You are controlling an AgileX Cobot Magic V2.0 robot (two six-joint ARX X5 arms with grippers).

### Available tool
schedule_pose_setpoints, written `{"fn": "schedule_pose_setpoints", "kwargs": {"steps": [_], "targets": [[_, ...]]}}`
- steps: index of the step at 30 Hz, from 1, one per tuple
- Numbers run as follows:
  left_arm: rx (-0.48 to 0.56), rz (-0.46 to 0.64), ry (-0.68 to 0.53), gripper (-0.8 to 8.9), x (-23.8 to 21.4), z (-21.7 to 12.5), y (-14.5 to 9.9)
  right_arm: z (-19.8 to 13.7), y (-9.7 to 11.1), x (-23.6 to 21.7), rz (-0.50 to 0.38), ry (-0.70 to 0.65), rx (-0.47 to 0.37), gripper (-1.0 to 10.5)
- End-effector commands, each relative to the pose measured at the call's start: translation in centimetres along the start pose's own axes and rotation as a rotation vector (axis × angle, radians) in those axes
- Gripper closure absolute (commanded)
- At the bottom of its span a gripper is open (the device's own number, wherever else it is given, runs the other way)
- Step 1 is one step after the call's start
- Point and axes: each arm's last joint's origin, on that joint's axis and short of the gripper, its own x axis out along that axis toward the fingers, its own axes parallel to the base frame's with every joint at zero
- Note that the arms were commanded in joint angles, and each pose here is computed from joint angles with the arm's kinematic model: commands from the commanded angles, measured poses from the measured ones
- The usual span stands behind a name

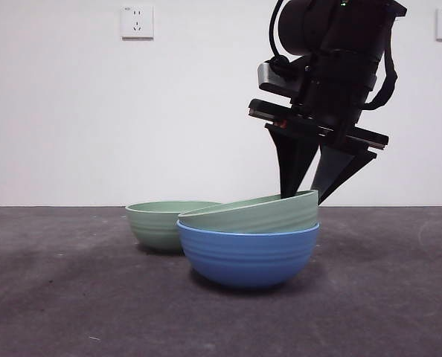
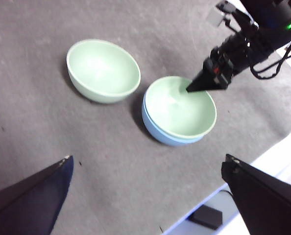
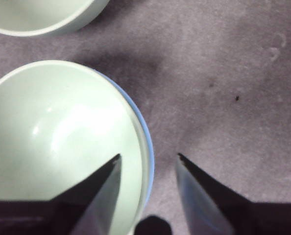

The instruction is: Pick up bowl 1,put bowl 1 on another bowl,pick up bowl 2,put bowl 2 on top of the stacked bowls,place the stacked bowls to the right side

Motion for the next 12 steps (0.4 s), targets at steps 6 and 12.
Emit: {"fn": "schedule_pose_setpoints", "kwargs": {"steps": [6,12], "targets": [[-0.058,-0.001,-0.006,1.81,1.4,1.2,1.1,-0.3,0.6,-0.1,0.0,0.004,-0.027,7.2],[-0.122,0.006,0.028,1.82,5.3,3.2,3.5,-1.0,0.9,-5.4,-0.023,-0.127,-0.038,7.2]]}}
